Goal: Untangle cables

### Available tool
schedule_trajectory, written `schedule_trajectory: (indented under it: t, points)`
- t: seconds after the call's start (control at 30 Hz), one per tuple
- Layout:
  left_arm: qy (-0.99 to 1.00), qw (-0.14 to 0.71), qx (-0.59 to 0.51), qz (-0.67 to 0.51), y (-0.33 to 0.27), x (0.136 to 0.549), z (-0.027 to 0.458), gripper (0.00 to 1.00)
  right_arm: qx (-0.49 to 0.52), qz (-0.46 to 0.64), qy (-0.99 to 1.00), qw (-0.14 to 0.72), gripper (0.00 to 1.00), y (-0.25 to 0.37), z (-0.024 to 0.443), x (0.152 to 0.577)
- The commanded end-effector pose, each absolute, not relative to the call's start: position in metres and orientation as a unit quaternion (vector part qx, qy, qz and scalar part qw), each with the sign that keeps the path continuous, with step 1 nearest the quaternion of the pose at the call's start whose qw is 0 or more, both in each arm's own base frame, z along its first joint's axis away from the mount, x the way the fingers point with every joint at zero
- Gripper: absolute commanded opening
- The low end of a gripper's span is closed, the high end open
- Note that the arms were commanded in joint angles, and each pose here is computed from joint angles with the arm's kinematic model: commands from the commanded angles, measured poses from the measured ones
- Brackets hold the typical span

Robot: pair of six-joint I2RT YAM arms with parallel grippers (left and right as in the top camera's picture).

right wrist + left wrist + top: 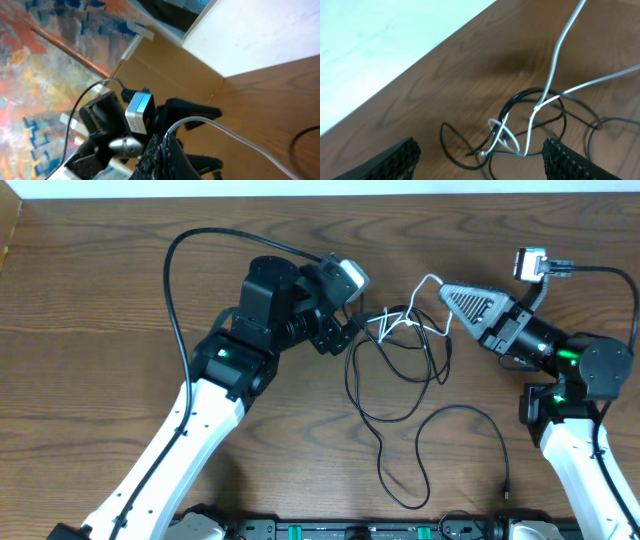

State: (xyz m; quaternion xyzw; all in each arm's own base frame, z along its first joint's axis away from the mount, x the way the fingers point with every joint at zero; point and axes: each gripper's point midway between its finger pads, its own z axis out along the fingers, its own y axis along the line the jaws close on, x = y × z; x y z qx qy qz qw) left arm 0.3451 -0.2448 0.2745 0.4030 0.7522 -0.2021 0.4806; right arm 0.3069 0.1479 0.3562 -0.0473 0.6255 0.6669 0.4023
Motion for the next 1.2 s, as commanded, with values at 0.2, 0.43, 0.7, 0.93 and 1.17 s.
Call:
schedule_trajectory:
  t: [0.2,0.43,0.7,0.93,1.17]
  points:
    - [0.704,0.473,0.446,-0.284,-0.281,0.321,0.283,0.91,-0.065,0.679,0.622,0.383,0.01,0.161,0.362,0.296]
    - [0.690,0.477,0.461,-0.291,-0.302,0.322,0.278,0.98,-0.084,0.691,0.620,0.363,0.01,0.178,0.362,0.285]
    - [0.738,0.504,0.408,-0.187,-0.287,0.375,0.250,0.98,-0.107,0.700,0.622,0.335,0.01,0.192,0.360,0.273]
    - [0.785,0.553,0.279,0.023,-0.218,0.429,0.256,0.99,-0.112,0.701,0.624,0.326,0.01,0.193,0.358,0.270]
    - [0.794,0.558,0.194,0.144,-0.169,0.439,0.266,0.99,-0.112,0.700,0.624,0.328,0.01,0.193,0.358,0.270]
